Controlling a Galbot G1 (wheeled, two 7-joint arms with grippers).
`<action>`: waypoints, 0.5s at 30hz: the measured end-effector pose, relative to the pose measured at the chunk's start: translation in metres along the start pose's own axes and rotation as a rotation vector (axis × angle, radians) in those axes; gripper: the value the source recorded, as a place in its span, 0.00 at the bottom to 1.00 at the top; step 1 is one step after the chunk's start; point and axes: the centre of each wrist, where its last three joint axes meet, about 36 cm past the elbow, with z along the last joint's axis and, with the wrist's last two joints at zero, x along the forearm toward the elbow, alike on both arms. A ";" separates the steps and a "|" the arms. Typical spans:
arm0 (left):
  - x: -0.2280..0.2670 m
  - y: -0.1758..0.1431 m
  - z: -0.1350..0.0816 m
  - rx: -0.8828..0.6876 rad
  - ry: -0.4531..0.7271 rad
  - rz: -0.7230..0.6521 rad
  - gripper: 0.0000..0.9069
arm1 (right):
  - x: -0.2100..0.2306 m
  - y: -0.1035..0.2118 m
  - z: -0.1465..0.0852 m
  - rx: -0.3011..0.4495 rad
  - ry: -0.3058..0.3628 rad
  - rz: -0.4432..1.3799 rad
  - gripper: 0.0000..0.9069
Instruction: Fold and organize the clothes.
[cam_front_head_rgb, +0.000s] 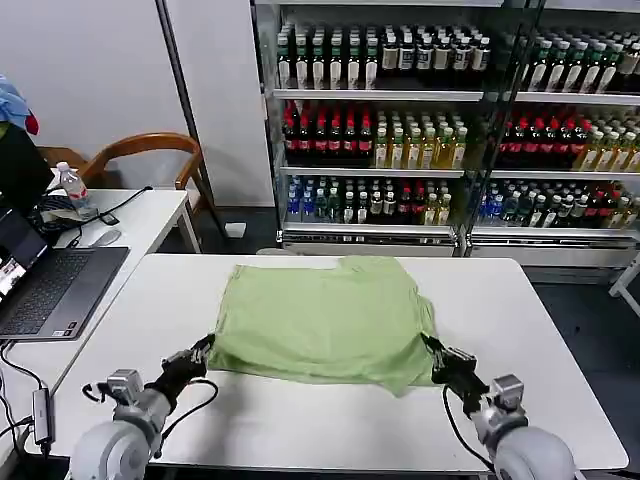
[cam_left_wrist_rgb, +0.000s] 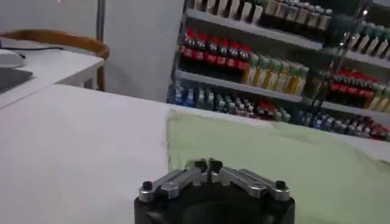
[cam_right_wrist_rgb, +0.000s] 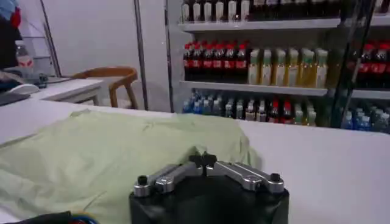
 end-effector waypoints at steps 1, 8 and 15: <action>-0.004 0.001 -0.001 -0.001 0.000 0.003 0.06 | -0.005 -0.001 0.000 0.003 -0.001 0.002 0.00; -0.030 0.013 -0.007 0.003 -0.008 0.000 0.06 | -0.034 -0.010 -0.002 0.021 -0.002 0.015 0.00; -0.045 0.023 -0.009 0.003 0.004 -0.011 0.06 | -0.058 -0.015 -0.001 0.038 0.001 0.028 0.00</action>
